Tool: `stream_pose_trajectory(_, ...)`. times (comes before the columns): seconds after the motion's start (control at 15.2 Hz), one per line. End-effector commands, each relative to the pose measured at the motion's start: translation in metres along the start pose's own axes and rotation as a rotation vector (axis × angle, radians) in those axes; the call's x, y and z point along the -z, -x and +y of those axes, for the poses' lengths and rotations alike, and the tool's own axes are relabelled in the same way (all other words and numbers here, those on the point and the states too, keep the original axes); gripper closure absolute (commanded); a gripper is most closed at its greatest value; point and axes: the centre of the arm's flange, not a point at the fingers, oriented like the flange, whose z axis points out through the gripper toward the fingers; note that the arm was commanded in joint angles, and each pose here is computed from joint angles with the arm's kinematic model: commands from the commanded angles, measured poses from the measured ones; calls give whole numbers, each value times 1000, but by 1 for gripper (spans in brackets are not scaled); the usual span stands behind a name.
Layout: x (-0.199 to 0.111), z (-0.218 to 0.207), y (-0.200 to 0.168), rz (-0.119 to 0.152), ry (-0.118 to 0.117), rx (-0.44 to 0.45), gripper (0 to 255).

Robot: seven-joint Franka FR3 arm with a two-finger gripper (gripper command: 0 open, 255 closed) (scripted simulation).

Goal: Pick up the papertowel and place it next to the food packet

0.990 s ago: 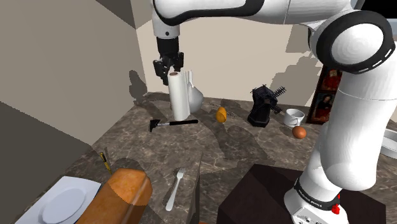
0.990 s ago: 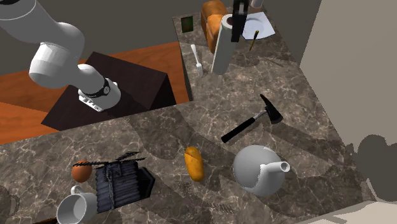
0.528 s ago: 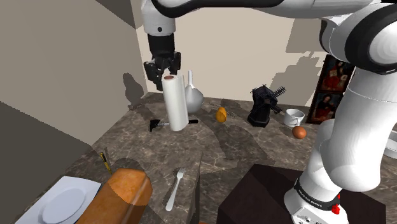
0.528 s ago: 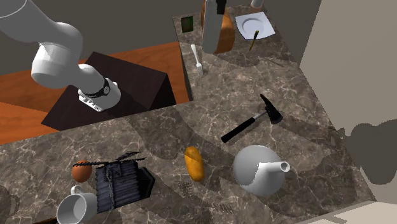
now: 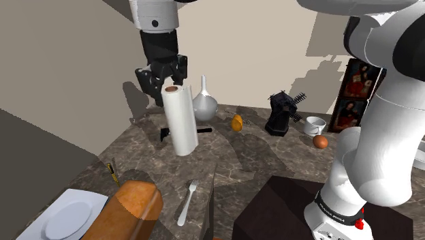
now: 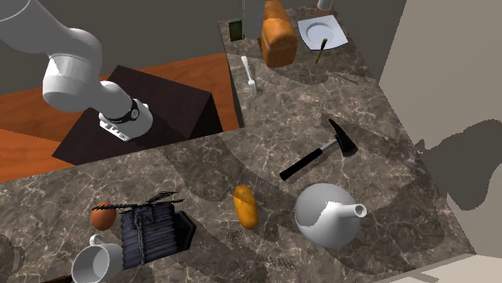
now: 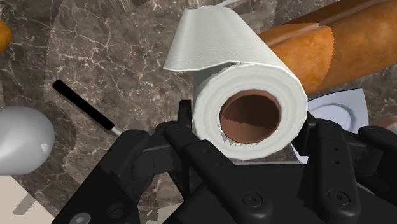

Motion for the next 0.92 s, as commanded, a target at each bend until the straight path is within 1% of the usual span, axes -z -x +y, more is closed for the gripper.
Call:
stream_pose_trajectory(0.0,5,-22,12,0,0,-2,255)
stream_pose_trajectory(0.73,46,-142,82,0,0,-2,255)
stream_pose_trajectory(0.79,52,-159,92,0,0,-2,255)
stream_pose_trajectory(0.86,46,-159,92,0,0,-2,255)
